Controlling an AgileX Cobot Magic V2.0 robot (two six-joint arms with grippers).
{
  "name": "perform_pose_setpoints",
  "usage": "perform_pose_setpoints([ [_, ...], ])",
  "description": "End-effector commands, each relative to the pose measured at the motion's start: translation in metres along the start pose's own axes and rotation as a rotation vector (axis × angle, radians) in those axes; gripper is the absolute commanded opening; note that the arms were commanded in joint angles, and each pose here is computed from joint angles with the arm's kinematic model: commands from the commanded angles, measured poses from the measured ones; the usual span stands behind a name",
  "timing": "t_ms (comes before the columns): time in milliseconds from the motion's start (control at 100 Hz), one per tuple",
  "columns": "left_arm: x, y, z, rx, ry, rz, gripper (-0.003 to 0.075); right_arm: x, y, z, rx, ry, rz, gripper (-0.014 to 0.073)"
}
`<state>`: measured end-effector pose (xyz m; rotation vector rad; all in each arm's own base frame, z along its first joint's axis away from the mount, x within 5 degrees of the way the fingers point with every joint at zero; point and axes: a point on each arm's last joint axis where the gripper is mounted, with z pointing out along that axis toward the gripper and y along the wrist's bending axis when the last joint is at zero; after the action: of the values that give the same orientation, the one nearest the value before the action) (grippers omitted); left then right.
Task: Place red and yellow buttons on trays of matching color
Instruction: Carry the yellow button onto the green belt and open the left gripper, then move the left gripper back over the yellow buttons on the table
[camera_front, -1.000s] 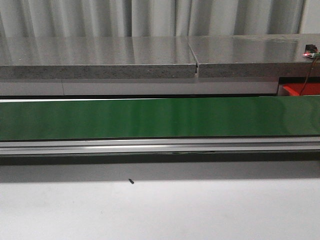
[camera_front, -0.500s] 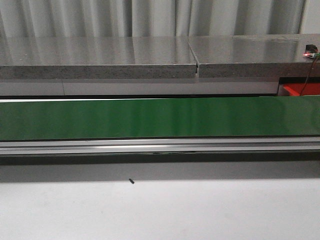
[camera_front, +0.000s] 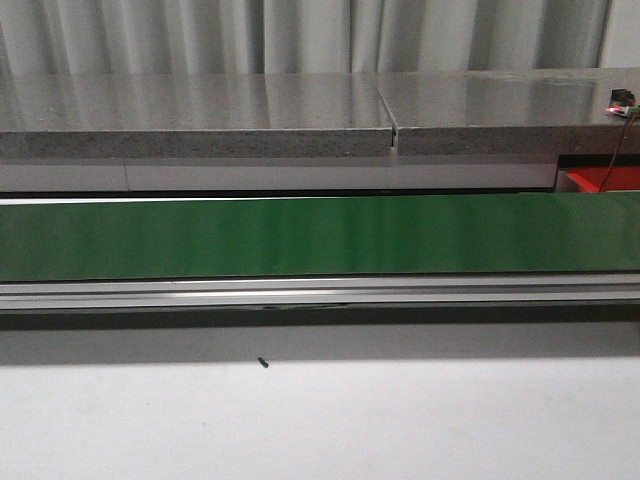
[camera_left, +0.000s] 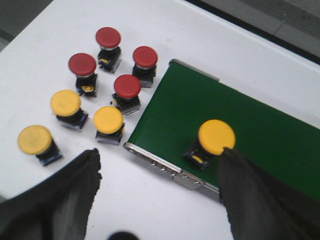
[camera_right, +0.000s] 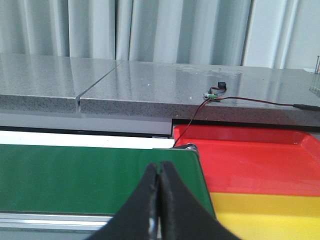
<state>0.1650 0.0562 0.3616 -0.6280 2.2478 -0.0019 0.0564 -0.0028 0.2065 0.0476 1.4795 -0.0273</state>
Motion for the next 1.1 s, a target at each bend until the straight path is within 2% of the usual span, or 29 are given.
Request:
perform_pose_setpoints([
  [0, -0.002, 0.006, -0.011, -0.020, -0.069, -0.027, 0.0470, -0.014, 0.000, -0.002, -0.005, -0.112, -0.005, -0.0057],
  [340, 0.009, 0.034, 0.005, -0.139, 0.013, -0.135, 0.0470, -0.014, 0.000, -0.002, -0.005, -0.112, -0.005, -0.0057],
  [560, 0.009, 0.049, 0.031, -0.187, 0.105, -0.146, 0.0482, -0.014, 0.000, -0.002, -0.005, -0.112, -0.005, -0.0057],
  [910, 0.009, 0.089, 0.079, -0.277, 0.250, -0.264, 0.0482, -0.014, 0.000, -0.002, -0.005, -0.112, -0.005, -0.0057],
  [1090, 0.009, 0.100, 0.108, -0.282, 0.286, -0.251, 0.0482, -0.014, 0.000, -0.002, -0.005, -0.112, -0.005, -0.0057],
])
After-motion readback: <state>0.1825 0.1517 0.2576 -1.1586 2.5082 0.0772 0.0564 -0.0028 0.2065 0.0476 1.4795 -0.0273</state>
